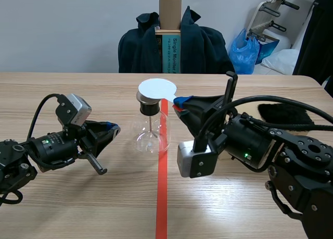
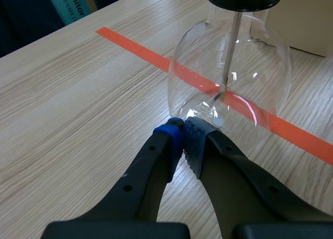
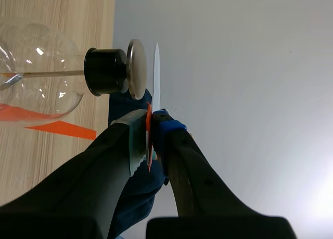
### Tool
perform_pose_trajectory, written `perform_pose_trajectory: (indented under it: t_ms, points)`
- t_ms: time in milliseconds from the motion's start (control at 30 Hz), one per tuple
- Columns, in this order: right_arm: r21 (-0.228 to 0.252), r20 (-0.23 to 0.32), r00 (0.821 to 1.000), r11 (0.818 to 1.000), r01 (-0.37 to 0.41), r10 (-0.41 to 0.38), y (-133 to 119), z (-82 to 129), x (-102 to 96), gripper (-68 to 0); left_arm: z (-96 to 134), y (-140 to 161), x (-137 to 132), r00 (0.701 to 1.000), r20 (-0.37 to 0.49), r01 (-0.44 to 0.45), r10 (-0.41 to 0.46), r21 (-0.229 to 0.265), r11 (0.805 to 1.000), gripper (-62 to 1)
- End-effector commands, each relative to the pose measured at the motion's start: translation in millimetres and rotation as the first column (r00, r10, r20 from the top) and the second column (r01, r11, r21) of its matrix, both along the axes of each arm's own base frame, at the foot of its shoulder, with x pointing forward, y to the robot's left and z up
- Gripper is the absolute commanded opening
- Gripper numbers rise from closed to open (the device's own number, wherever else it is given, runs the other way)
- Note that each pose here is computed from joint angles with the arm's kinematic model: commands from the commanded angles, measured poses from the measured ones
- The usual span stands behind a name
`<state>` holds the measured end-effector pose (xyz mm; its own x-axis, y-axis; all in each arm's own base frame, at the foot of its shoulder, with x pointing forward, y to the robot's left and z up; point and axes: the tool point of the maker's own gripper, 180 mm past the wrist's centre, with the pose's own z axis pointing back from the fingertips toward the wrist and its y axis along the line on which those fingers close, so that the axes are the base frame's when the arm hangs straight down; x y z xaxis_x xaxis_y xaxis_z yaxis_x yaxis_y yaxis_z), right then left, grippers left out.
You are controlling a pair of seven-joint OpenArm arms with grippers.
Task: Do the electroscope experiment.
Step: 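Hold the plate still at the electroscope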
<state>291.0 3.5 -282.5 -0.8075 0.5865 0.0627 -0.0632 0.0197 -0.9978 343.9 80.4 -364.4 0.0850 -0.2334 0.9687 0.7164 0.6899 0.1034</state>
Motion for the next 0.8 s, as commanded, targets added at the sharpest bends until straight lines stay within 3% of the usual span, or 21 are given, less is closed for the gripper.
perform_pose_trajectory:
  t_ms: [0,767]
  points:
    - [0.009,0.052,0.999,1.000,-0.010,0.009,-0.1,13.4,3.1,-66.7,10.1,2.8,6.0,1.000,0.029,-0.009,0.009,-0.018,1.000,-57.7]
    - [0.009,0.051,0.999,1.000,-0.019,0.018,0.8,13.3,1.7,-66.7,10.0,2.8,6.0,1.000,0.029,-0.009,0.009,-0.017,1.000,-57.7]
